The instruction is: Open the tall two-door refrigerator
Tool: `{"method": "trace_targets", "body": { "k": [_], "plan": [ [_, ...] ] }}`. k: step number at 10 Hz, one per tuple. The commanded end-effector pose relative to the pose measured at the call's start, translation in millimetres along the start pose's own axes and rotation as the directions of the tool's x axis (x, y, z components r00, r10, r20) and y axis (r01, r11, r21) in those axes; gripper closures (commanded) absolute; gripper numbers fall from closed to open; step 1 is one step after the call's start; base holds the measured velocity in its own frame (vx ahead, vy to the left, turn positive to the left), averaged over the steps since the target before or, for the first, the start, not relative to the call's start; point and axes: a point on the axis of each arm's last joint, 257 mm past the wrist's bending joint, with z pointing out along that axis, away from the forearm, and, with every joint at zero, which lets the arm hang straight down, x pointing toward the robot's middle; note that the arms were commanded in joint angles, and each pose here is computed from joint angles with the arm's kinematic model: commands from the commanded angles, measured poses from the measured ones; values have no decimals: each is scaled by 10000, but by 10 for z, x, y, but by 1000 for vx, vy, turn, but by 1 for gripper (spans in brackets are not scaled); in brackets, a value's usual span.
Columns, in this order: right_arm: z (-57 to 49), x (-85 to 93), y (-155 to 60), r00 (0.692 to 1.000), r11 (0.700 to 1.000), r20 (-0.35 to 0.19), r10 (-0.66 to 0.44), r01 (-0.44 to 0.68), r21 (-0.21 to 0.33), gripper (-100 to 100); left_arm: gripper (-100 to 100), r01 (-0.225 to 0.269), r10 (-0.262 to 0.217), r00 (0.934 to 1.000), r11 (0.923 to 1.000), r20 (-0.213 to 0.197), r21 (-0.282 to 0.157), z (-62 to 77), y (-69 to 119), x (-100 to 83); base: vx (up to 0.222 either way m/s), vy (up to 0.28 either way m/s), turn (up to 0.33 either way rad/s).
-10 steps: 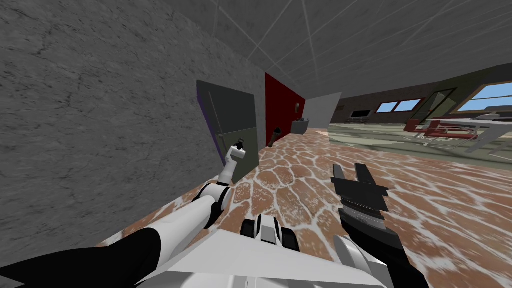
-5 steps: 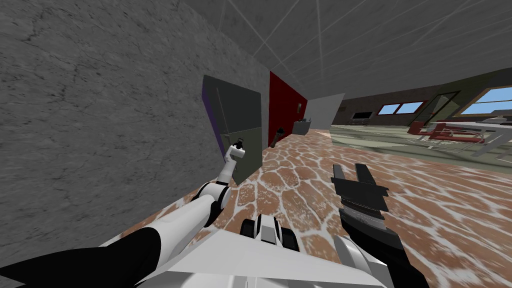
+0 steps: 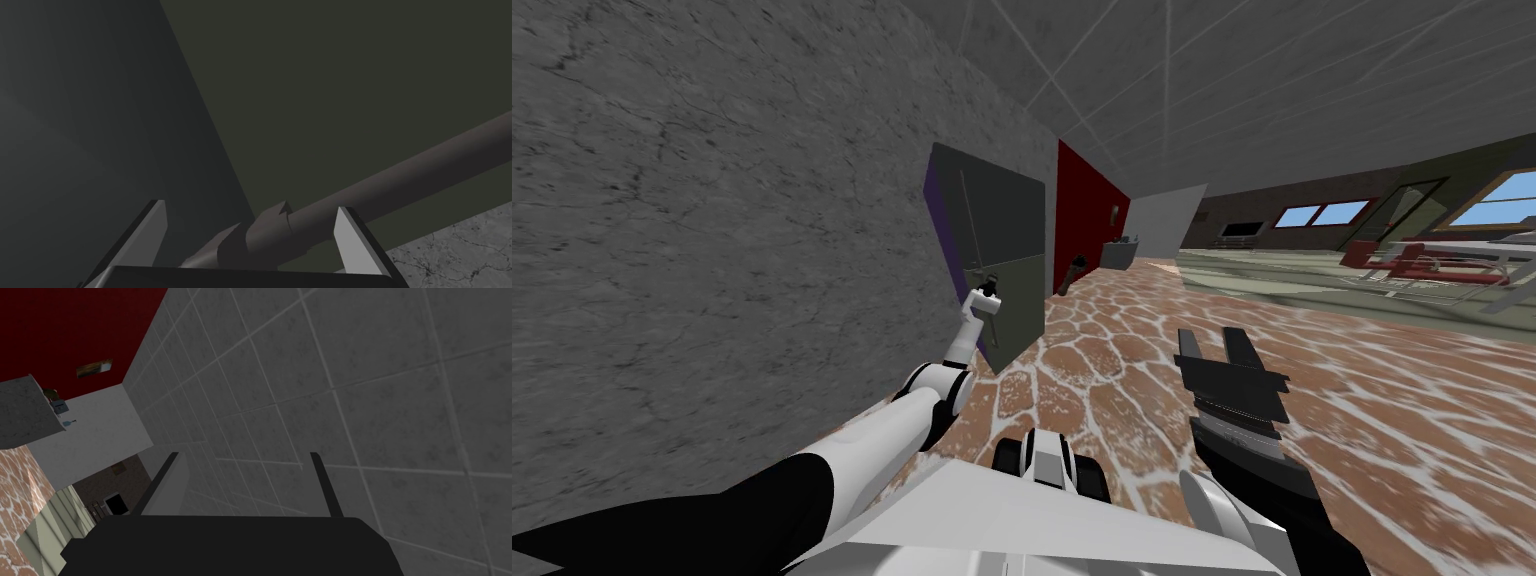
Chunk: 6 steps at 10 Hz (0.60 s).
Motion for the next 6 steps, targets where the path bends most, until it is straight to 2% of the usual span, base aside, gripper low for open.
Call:
{"method": "trace_targets", "body": {
  "k": [1,2,5,6],
  "plan": [
    [0,0,0,10000,10000,0,0,0,0,0,-100,6,-6,10000,10000,19,68,11,-21,-41,46,218,7],
    [0,0,0,10000,10000,0,0,0,0,0,-100,8,-8,10000,10000,23,90,16,-28,-55,53,202,6],
    [0,1,0,10000,10000,2,4,-4,-1,0,-100,49,-50,10000,10000,32,68,15,-31,-69,52,67,-10],
    [0,1,0,10000,10000,3,5,-5,-1,0,100,56,-57,10000,10000,36,63,16,-32,-73,14,7,-12]
  ]
}}
